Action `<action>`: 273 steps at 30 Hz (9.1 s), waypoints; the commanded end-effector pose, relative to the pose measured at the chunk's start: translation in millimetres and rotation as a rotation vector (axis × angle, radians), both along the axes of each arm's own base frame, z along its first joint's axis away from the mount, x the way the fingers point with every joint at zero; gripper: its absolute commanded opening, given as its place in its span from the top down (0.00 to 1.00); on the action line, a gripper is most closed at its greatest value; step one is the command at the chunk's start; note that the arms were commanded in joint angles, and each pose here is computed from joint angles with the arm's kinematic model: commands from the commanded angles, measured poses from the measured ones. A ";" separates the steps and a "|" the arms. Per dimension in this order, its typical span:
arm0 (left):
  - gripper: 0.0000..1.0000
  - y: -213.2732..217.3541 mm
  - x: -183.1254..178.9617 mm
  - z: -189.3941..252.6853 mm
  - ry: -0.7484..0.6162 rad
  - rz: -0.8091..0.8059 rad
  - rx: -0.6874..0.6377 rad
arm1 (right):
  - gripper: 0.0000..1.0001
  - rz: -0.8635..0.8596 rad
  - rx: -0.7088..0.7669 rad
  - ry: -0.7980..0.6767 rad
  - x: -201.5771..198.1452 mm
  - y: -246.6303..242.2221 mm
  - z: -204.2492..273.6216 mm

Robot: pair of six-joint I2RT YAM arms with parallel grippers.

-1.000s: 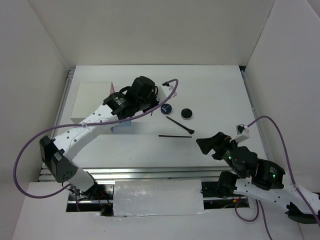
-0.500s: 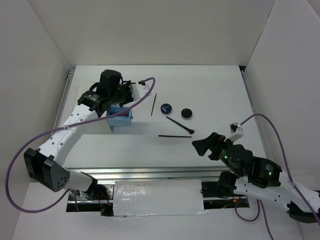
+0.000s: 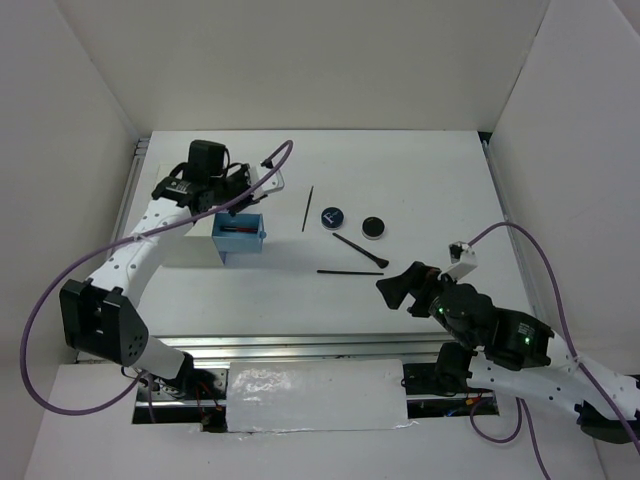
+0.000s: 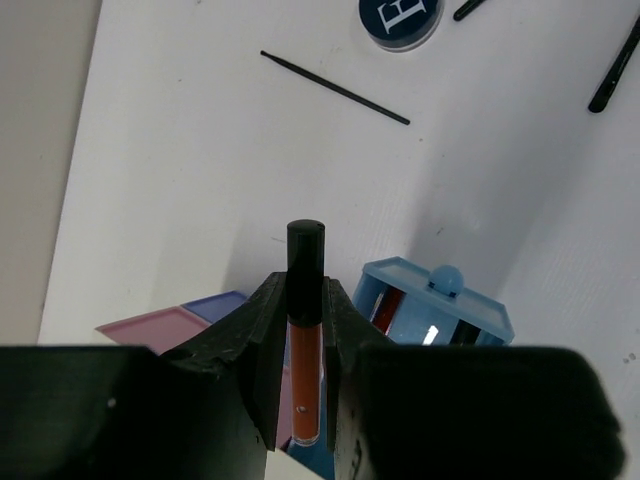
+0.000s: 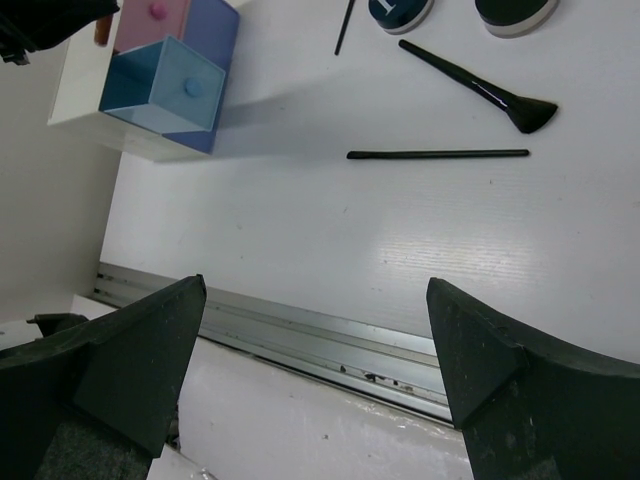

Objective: Organize the makeup

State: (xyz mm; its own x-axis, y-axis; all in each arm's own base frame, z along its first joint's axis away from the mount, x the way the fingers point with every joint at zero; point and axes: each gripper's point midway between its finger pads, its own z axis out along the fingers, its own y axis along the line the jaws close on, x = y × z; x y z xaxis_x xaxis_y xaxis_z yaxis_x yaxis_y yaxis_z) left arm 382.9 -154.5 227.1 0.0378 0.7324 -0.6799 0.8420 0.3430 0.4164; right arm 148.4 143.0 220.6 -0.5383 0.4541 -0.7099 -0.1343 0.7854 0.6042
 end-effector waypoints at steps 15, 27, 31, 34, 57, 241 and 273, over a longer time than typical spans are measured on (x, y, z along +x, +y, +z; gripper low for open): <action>0.83 13.8 -4.7 -16.1 -0.014 0.098 -0.085 | 0.00 -0.005 -0.003 -0.030 9.2 11.4 4.8; 0.60 24.2 -1.0 4.7 -0.072 0.175 -0.109 | 0.00 -0.005 -0.004 -0.030 10.1 13.3 5.7; 0.58 26.3 -3.4 9.0 -0.089 0.183 -0.109 | 0.00 -0.005 -0.003 -0.034 10.5 13.3 7.6; 0.57 28.3 -6.2 20.6 -0.123 0.195 -0.123 | 0.00 -0.007 -0.013 -0.033 11.6 14.4 6.6; 0.01 127.3 -119.7 40.1 0.107 1.316 -0.727 | 1.00 0.076 -0.537 0.158 160.8 217.3 -73.8; 0.01 95.3 -126.5 17.3 0.141 1.079 -0.791 | 0.00 0.444 0.365 -0.029 258.0 159.2 -7.4; 0.01 -179.0 80.9 -72.3 0.339 0.757 -0.457 | 0.00 0.175 0.049 -0.091 22.4 -2.1 44.7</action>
